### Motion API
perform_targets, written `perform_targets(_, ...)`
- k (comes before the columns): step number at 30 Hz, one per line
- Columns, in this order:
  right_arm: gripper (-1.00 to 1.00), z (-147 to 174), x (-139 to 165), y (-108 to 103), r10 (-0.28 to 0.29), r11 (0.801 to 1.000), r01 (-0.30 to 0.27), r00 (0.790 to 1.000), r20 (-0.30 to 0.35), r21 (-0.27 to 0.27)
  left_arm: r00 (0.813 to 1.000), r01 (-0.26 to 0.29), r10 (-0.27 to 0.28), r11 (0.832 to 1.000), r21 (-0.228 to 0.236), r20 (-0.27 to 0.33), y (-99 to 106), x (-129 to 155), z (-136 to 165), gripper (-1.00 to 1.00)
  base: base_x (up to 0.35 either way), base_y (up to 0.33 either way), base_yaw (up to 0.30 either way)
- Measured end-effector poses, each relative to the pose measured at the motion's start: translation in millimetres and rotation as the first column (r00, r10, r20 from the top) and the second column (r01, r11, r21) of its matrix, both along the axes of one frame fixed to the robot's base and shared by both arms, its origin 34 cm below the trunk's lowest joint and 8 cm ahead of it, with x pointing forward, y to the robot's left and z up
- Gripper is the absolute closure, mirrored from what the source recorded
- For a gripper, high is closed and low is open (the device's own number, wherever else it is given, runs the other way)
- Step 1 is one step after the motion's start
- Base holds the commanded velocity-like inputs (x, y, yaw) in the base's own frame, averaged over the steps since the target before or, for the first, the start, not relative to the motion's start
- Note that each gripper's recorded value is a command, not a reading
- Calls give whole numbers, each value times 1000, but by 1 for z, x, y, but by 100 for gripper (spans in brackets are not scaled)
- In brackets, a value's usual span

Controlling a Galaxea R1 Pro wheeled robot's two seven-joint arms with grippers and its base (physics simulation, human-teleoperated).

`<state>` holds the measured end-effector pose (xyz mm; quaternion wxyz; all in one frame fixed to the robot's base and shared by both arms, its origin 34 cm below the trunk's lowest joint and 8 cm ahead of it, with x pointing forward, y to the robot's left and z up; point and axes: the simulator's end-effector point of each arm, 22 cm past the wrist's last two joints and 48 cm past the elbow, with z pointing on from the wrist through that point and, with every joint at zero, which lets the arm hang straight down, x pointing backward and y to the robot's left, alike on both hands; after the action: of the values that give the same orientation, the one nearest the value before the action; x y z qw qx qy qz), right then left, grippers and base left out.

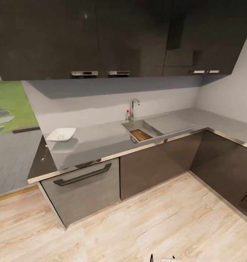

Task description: In the kitchen, take the Vidalia onion out of the sink, dice it on the chopping board with the paring knife, put the diced onion into the bowl on the countertop, then place both the paring knife and the chopping board into the sink.

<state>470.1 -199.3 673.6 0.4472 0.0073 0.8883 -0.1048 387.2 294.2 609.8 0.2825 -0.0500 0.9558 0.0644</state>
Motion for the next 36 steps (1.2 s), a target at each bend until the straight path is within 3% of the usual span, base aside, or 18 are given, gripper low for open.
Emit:
perform_targets(21,-100,12,9,0,0,1000,0,999,36,1,999,1,-1,1000,0,33,0,11,9,-100,0,0,0)
perform_targets(27,-100,24,17,1,-6,1000,4,995,96,16,999,1,-1,1000,-1,43,-1,14,11,-100,0,0,0)
perform_targets(36,-100,28,19,1,-8,1000,5,993,114,21,999,1,-1,1000,0,48,0,16,13,-100,0,0,0)
